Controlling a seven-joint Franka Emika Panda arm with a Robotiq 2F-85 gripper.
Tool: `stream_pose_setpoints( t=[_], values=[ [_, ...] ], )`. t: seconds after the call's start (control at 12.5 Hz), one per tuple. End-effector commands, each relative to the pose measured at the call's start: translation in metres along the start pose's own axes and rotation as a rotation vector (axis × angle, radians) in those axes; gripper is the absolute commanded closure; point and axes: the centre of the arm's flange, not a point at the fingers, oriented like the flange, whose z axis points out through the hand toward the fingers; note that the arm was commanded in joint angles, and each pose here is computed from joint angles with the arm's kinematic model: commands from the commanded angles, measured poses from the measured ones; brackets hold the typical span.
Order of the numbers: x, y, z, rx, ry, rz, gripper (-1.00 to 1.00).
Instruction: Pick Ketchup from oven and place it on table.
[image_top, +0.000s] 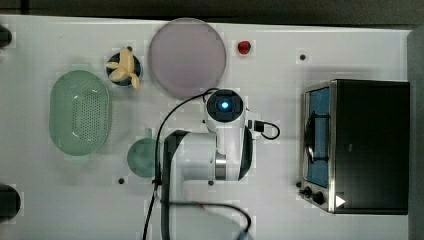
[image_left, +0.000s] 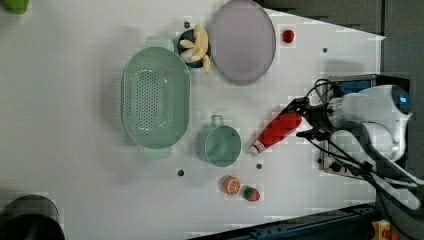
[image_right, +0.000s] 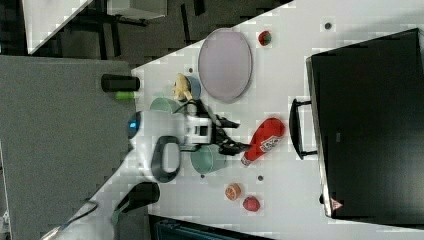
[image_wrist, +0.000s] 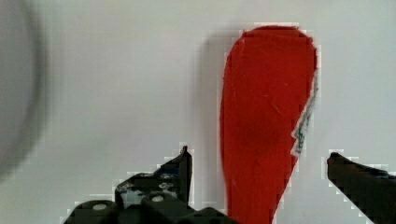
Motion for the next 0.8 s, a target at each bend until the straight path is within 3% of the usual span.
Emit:
stream_pose_setpoints(
  t=[0.08, 0.48, 0.8],
  values=[
    [0.011, -0.007, -0.168, 0.223, 0.104, 0.081, -1.00],
    [-0.003, 0.023, -0.341, 0.279, 0.133, 0.080, -1.00],
    [-0.016, 0.047, -0.390, 0.201, 0.072, 0.078, -1.00]
  ],
)
